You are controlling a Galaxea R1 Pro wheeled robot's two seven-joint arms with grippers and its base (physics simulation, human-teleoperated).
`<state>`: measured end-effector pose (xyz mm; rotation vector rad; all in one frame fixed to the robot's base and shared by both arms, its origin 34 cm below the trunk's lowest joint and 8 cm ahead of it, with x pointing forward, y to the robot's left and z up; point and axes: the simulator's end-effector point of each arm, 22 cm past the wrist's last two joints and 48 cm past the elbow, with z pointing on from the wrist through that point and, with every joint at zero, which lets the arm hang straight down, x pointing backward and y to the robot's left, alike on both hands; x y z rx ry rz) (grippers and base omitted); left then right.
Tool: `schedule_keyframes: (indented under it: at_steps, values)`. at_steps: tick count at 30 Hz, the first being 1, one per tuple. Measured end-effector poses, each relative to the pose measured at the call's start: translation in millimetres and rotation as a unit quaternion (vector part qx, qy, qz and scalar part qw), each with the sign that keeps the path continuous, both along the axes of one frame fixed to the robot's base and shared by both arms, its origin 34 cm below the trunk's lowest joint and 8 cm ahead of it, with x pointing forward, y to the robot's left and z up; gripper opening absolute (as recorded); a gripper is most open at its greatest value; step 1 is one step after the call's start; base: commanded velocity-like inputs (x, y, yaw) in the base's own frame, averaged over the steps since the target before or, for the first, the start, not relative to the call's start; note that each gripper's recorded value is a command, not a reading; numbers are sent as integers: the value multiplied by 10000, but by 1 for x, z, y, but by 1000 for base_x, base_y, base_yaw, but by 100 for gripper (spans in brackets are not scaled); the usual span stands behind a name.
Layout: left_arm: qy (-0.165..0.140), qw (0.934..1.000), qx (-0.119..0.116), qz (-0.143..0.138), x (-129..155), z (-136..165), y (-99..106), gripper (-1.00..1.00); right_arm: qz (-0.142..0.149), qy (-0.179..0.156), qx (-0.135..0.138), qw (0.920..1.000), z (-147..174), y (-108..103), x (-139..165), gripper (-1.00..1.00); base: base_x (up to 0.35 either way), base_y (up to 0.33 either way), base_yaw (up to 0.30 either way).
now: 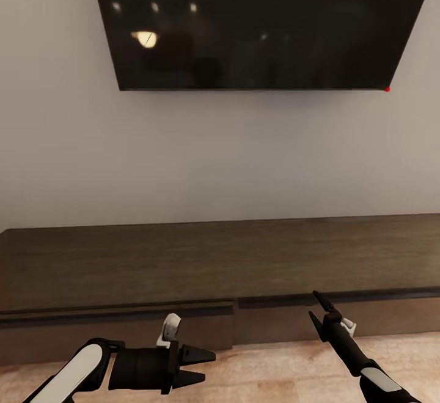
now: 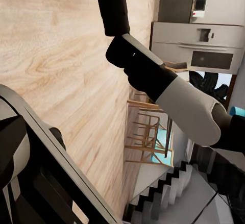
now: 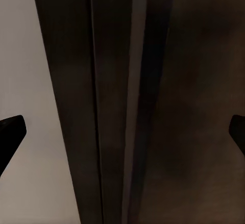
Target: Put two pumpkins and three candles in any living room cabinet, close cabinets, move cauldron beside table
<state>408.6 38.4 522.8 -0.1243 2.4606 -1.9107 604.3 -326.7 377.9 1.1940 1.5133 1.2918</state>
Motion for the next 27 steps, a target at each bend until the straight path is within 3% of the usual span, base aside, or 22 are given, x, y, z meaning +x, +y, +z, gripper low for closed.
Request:
schedule_keyframes:
  at_steps: [27]
  values:
    - [-22, 10000, -13, -9, 0, 2, -1, 100, 9, 11, -9, 10000, -1, 0, 0, 100, 0, 0, 0]
